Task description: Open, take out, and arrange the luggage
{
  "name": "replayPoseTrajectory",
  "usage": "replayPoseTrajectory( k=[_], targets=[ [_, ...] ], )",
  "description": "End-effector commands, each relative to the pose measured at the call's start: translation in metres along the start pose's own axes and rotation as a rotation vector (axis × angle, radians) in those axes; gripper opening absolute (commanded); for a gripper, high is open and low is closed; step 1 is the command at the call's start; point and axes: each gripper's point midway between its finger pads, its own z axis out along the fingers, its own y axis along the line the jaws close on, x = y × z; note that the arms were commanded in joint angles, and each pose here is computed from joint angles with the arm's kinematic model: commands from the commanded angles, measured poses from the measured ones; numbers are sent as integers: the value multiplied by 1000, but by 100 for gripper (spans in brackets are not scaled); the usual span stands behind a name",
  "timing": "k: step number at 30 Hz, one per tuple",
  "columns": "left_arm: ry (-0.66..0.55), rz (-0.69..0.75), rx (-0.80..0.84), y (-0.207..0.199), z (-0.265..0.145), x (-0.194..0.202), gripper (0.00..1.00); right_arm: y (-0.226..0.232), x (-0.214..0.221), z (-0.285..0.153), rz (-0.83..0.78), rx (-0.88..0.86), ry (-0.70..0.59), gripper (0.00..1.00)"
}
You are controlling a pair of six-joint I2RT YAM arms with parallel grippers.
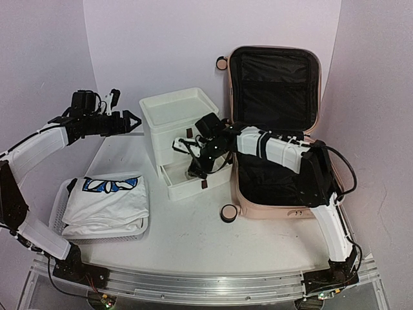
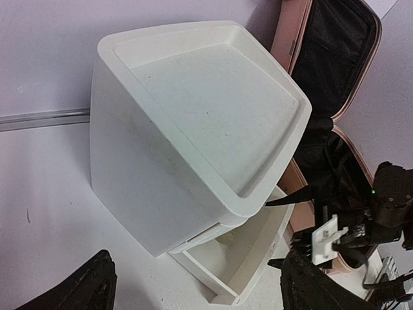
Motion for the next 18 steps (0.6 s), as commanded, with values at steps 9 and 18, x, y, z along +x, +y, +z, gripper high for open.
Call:
replayPoseTrajectory(
  k=[9, 18],
  targets=[
    [-26, 8, 32, -10, -6, -6, 89, 63, 8, -75, 868, -81, 50, 98],
    [0, -28, 51, -9, 1, 0, 89, 64, 46, -43, 1037, 42, 163, 98]
  ],
)
